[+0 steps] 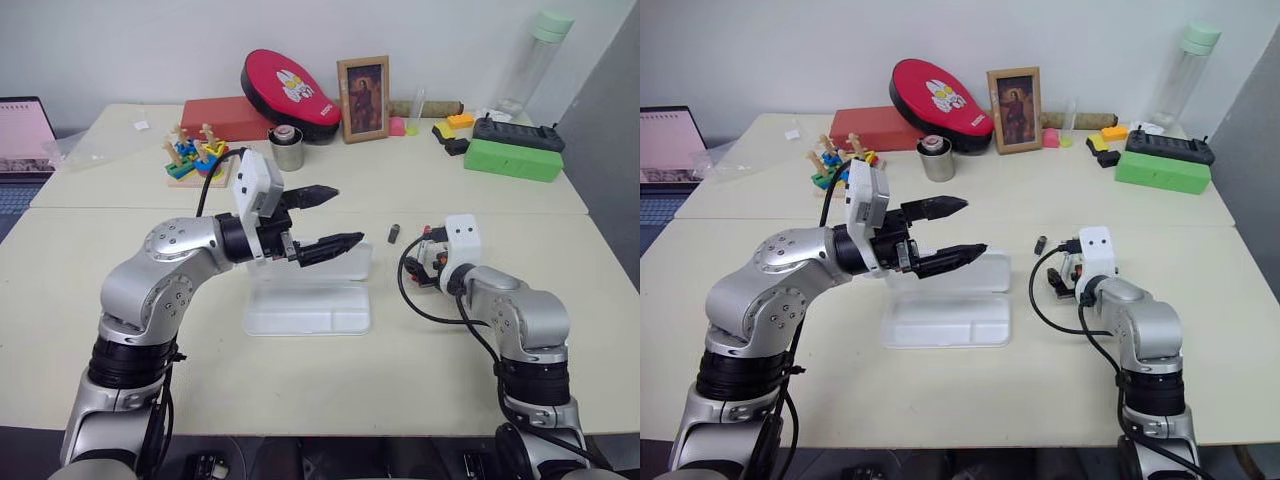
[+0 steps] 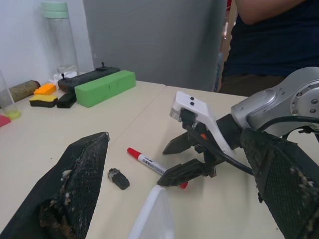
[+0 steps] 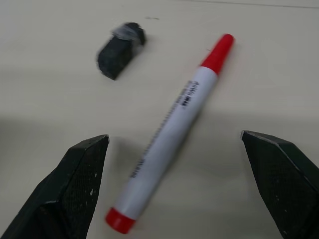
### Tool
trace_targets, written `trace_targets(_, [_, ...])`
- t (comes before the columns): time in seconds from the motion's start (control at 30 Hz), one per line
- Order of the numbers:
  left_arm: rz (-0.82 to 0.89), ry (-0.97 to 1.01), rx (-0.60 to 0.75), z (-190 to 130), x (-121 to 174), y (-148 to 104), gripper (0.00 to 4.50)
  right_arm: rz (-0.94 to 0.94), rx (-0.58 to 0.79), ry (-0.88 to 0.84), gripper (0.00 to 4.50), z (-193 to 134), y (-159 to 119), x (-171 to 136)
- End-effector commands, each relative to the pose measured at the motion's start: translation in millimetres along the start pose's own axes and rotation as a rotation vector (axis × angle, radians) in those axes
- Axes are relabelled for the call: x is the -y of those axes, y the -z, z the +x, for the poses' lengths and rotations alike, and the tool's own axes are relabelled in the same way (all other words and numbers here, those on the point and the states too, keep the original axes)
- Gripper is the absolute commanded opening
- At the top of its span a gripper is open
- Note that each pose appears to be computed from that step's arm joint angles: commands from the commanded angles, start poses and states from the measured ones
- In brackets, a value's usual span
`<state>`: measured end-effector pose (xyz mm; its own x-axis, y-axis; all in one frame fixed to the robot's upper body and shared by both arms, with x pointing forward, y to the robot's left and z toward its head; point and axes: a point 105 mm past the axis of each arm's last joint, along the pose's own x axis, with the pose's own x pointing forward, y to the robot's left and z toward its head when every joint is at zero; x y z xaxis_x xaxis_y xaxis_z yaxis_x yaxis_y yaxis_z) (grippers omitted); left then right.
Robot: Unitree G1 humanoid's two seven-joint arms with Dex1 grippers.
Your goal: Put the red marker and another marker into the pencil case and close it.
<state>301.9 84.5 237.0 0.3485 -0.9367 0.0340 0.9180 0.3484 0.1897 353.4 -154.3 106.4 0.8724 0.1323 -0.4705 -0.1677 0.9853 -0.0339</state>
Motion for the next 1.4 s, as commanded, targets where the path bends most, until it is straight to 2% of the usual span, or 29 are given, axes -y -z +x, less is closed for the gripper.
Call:
trace_targets(0.03, [0.059,0.027,0.033,5.6,3.0,-12.3,4.50,-0.075,-0.045,0.052,4.09,2.7,11.6,0.8])
trace_targets(0.1, [0.063,0.027,0.035,6.1,3.2,-13.0,4.50,-0.086,-0.053,0.063,3.81,3.8,15.3,2.6])
trace_targets(0.37, [0.074,0.008,0.038,2.6,2.2,-12.9,4.50,-0.046,-0.018,0.062,1.87,5.7,8.9,3.0])
trace_targets(0.63, [0.081,-0.018,0.042,0.9,-0.8,-12.4,4.50,-0.048,-0.001,0.071,0.31,5.8,3.6,6.9])
trace_targets(0.77, [0.076,-0.033,0.037,-2.5,-0.5,-10.5,4.50,-0.040,0.050,0.082,0.31,3.9,-9.0,12.1])
trace_targets(0.9, [0.064,-0.128,0.052,-29.4,-1.8,-17.4,4.50,-0.061,0.395,0.032,0.31,-17.4,-87.8,17.1])
trace_targets(0.97, [0.043,-0.166,0.032,-47.1,3.1,-16.3,4.50,-0.073,0.559,-0.100,0.31,-36.8,-121.7,3.0])
trace_targets(1.07, [-0.011,-0.232,-0.018,-76.9,12.2,-8.2,4.50,-0.160,0.759,-0.430,0.31,-78.2,-156.3,-40.3])
trace_targets(1.13, [-0.040,-0.270,-0.060,-92.7,16.9,-0.6,4.50,-0.256,0.775,-0.669,0.31,-99.0,-152.6,-73.1])
trace_targets(1.23, [-0.067,-0.347,-0.109,-114.0,17.4,9.2,4.50,-0.408,0.693,-0.903,0.31,-110.5,-129.0,-107.5])
trace_targets(1.33, [-0.075,-0.454,-0.177,-144.1,15.9,20.8,4.50,-0.656,0.552,-0.998,0.31,-99.6,-94.1,-130.5])
trace_targets(1.4, [-0.093,-0.481,-0.186,-155.3,20.4,22.8,4.50,-0.749,0.476,-1.056,0.31,-93.8,-73.4,-137.6])
